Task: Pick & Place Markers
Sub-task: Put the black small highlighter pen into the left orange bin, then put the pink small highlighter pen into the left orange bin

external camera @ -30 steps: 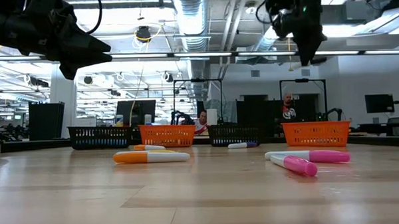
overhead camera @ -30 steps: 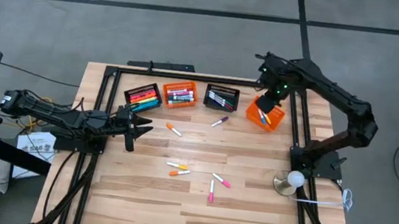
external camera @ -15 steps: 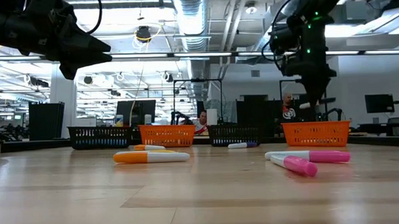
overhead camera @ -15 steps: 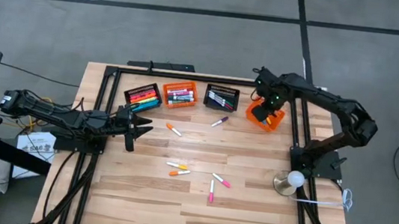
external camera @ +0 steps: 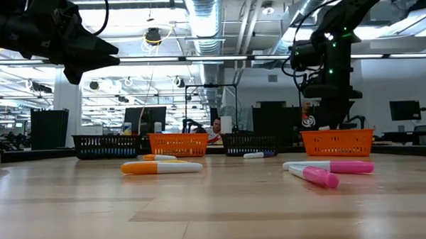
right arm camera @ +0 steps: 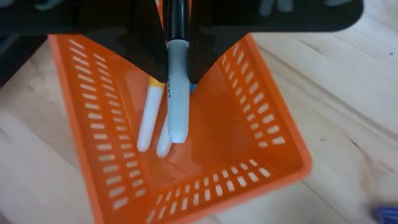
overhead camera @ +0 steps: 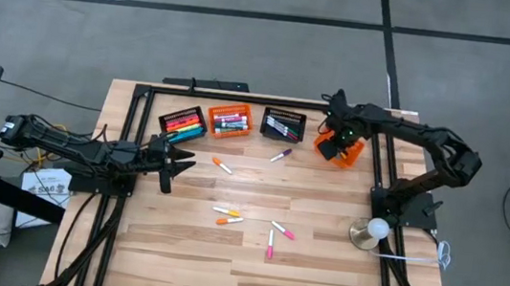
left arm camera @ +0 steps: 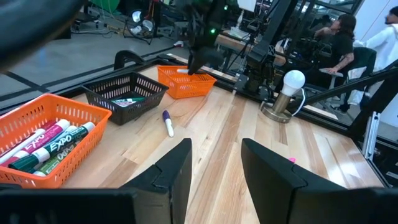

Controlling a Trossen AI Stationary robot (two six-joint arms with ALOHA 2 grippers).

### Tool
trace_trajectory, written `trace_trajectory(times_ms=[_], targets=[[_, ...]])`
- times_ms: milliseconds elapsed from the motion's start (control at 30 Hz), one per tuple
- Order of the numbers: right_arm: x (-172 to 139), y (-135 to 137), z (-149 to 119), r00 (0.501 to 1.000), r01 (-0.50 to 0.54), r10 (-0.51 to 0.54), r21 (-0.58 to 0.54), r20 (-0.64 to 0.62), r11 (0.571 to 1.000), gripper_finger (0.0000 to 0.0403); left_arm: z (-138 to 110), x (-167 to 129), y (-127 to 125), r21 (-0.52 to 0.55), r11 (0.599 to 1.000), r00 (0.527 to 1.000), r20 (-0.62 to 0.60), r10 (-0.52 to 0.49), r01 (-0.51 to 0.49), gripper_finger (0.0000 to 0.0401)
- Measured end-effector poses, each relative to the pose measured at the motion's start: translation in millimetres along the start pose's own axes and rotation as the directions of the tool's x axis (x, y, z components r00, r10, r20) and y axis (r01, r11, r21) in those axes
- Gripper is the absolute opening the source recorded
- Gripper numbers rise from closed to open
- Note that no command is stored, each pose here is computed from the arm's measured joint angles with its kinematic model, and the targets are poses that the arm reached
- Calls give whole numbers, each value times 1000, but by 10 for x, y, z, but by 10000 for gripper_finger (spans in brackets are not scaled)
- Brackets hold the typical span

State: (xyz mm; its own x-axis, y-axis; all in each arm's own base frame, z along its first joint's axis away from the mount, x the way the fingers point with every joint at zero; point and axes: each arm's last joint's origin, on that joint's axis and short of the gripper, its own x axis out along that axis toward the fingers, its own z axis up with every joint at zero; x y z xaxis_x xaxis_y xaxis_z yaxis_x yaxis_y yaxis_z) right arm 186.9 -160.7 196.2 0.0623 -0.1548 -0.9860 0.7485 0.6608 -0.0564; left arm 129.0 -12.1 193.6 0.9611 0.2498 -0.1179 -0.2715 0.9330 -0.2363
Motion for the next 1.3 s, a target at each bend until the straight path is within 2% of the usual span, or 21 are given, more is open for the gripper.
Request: trace_trajectory(times_ms=[367, 633, 1100, 1300], targets=[[206, -3, -120, 1000, 4, -3, 41, -7, 999, 47, 6, 0, -2, -3, 1000, 1000, 6, -2, 2, 138], [209, 2, -104, 1000, -2, 1, 41, 11, 999, 49, 7, 0, -2, -3, 1000, 1000, 7, -2, 2, 138], [209, 4, -91, 1000, -4, 3, 52, 24, 999, 87, 10, 0, -3, -5, 1000, 1000, 9, -3, 3, 138], [139, 18, -24, 997, -16, 12, 57, 70, 998, 80, 10, 0, -3, -5, 1000, 1000, 9, -3, 3, 138]])
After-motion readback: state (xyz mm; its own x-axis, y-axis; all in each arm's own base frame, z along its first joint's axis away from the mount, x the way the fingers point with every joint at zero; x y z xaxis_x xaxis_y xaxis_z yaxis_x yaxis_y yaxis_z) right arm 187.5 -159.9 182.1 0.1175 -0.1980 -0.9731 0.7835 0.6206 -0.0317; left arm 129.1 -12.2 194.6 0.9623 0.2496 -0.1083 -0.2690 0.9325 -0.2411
